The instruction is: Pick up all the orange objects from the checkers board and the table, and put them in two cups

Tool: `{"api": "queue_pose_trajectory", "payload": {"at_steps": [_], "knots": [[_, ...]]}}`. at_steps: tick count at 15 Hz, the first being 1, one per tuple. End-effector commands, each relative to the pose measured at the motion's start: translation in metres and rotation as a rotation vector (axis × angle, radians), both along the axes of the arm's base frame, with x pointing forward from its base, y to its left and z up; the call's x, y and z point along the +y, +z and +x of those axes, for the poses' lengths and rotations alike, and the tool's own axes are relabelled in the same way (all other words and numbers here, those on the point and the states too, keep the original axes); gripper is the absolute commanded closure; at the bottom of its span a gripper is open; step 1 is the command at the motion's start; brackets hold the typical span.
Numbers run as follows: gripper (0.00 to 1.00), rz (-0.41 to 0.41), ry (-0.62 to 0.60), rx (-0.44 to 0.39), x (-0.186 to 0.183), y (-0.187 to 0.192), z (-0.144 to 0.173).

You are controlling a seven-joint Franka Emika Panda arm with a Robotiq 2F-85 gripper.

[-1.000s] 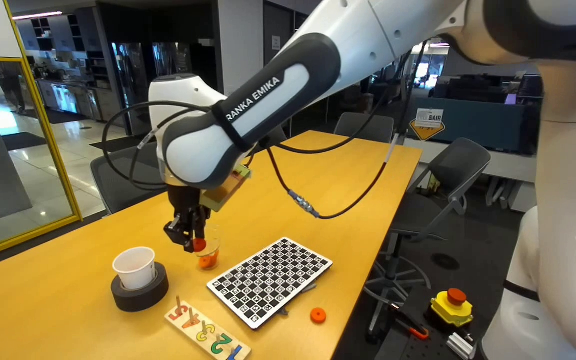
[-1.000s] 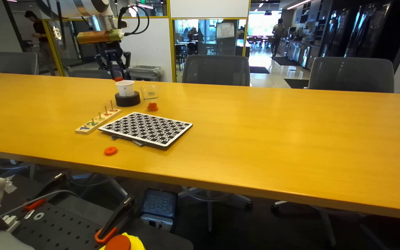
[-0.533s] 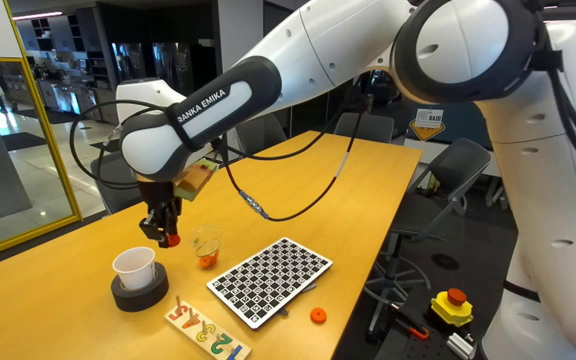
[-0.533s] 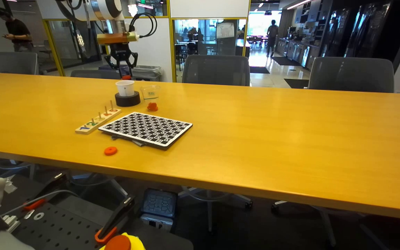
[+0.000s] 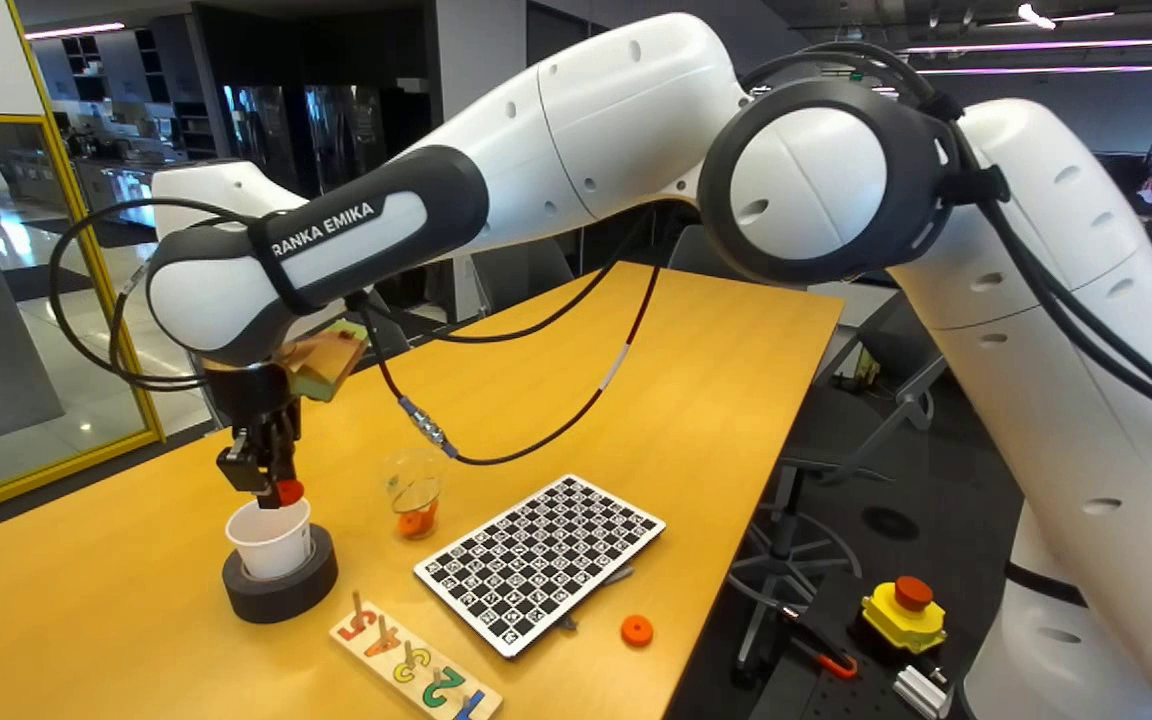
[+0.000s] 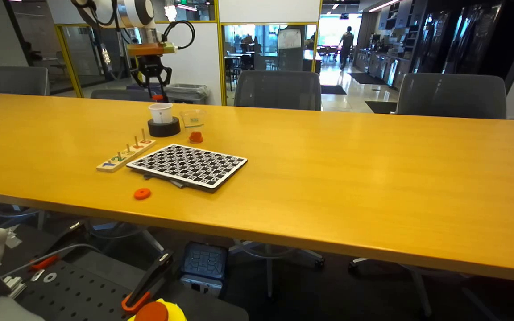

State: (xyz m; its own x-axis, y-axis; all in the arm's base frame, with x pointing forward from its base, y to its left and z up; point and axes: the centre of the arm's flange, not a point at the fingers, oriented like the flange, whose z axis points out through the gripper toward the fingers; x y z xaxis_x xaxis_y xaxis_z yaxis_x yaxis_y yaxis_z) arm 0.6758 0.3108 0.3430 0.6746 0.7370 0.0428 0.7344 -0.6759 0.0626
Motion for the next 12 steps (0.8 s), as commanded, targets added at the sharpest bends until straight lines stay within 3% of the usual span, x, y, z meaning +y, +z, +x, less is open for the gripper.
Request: {"api": "queue_pose_trajectory", "payload": {"at_steps": [1, 8, 9, 10, 12], "knots": [[0.79, 0.018, 0.055, 0.021, 0.025, 0.003, 0.031], [0.79, 0.016, 0.078, 0.046, 0.027, -0.005, 0.043], [0.73, 0.017, 0.077, 0.049, 0.027, -0.005, 0.046], [0.33, 0.016, 0.079, 0.052, 0.026, -0.006, 0.047], [0.26, 0.017, 0.078, 0.057, 0.025, -0.007, 0.05]]}}
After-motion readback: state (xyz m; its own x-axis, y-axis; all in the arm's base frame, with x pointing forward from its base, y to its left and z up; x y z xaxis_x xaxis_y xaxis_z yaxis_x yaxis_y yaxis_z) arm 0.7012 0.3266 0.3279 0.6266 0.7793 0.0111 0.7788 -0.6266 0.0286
